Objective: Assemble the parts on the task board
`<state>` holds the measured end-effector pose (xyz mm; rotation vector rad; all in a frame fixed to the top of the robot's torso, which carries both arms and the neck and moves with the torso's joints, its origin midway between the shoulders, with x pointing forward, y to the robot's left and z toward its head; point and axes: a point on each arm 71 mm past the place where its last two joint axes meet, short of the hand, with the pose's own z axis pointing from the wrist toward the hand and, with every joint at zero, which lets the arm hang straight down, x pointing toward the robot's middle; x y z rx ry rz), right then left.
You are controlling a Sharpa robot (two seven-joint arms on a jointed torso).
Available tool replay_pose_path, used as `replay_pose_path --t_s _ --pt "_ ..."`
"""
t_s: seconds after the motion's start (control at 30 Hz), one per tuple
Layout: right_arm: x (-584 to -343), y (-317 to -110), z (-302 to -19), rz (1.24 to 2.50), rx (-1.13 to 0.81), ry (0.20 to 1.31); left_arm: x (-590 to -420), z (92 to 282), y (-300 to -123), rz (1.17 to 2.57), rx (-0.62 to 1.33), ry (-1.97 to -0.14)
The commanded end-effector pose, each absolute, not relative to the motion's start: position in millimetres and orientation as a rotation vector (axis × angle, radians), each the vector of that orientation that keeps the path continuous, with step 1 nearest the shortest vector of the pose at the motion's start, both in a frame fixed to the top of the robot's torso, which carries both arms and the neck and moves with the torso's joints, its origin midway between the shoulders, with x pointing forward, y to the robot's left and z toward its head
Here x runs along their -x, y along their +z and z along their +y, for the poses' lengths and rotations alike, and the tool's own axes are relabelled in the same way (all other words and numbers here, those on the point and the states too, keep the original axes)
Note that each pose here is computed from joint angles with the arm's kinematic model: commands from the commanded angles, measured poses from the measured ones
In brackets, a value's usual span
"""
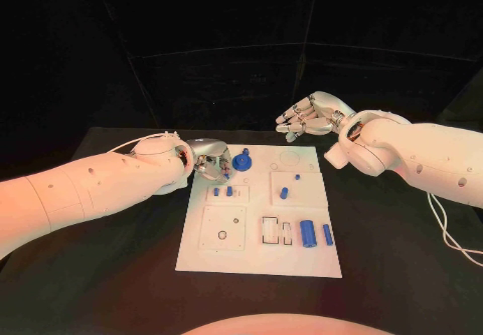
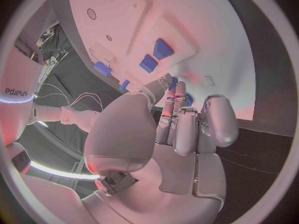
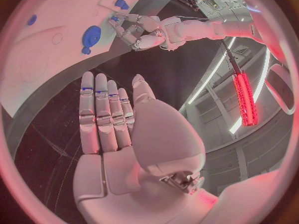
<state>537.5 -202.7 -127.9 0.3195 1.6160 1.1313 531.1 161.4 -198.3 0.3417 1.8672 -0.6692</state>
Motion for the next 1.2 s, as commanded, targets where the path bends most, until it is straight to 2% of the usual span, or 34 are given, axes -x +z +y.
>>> replay_pose_path --t_s 0.03,0.6,0.8,0.93,1.07,1.2 --pt "-537 -126 -202 1.608 -0.313 1.137 -531.3 161.9 -200.4 1.895 -0.34 -0.657" --pt "-537 -127 -204 1.627 -0.29 1.108 -531.4 165.0 -199.3 1.882 -0.325 -0.656" --pt "-538 -131 -208 1.677 -0.185 0.991 -532.4 175.1 -198.3 1.87 -0.297 -0.646" --pt "-539 -134 -214 1.705 -0.077 0.866 -533.2 188.1 -195.4 1.844 -0.233 -0.66" --pt "-538 -136 -220 1.708 0.05 0.729 -535.0 201.8 -190.8 1.813 -0.065 -0.75" --pt "-531 -143 -227 1.683 0.189 0.582 -534.5 216.7 -185.1 1.768 0.226 -0.952"
